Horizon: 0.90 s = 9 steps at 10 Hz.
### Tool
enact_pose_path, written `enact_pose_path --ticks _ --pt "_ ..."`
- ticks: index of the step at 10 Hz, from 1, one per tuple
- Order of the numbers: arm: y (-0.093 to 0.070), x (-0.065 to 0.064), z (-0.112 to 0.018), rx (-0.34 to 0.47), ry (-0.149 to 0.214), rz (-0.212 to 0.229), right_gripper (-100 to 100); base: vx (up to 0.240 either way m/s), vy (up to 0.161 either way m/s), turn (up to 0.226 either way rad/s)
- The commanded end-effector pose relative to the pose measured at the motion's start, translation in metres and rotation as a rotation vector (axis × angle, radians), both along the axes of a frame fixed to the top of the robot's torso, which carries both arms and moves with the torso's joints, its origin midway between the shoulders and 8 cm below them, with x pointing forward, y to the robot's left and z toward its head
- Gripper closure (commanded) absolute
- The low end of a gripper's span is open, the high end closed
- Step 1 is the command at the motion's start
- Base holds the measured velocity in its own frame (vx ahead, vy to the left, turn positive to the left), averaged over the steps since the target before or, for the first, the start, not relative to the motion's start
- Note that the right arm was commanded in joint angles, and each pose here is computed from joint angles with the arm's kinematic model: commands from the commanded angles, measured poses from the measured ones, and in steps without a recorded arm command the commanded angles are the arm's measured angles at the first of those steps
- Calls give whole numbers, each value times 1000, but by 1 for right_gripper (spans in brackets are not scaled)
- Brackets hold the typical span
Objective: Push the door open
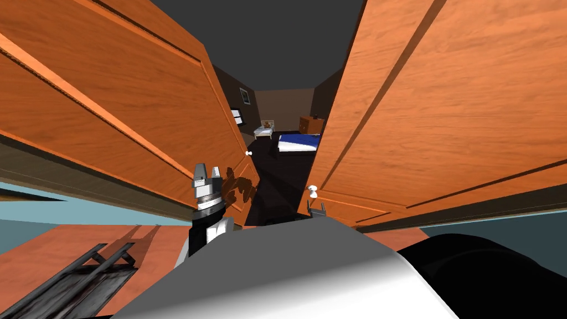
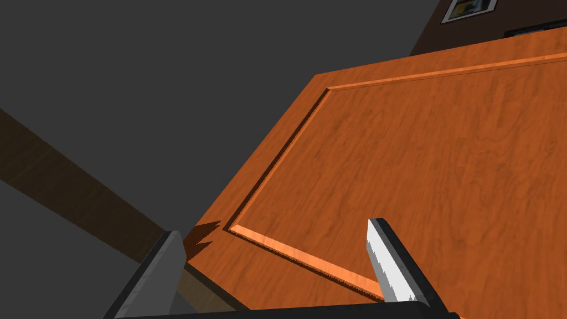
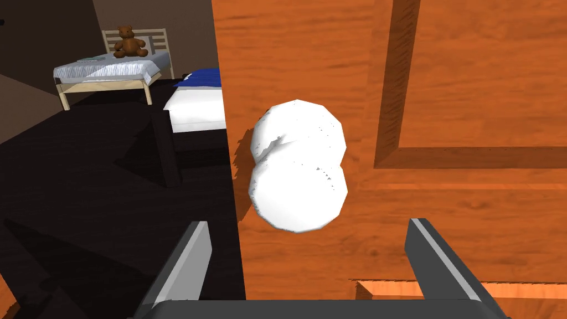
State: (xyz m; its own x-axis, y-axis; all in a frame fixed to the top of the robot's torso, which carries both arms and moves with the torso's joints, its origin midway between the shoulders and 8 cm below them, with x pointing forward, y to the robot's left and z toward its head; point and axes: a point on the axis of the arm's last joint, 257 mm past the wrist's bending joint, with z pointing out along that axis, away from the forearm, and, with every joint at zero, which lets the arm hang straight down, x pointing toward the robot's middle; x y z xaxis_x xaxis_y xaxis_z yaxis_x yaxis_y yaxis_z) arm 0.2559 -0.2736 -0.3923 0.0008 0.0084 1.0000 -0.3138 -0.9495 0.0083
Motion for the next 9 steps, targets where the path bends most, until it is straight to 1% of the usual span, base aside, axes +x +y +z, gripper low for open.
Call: enact_pose_path --ticks 1,3,4,5,9 --pt "-1 5 0 0 0 -3 -100 190 -98 15" --pt "0 11 0 3 -1 -7 -100 176 -57 6" --pt "-1 9 1 2 -1 -6 -100 74 -24 6" --pt "-1 9 1 2 -1 -6 100 -8 6 13" --pt "-1 9 1 2 -1 -6 100 -20 5 -5"
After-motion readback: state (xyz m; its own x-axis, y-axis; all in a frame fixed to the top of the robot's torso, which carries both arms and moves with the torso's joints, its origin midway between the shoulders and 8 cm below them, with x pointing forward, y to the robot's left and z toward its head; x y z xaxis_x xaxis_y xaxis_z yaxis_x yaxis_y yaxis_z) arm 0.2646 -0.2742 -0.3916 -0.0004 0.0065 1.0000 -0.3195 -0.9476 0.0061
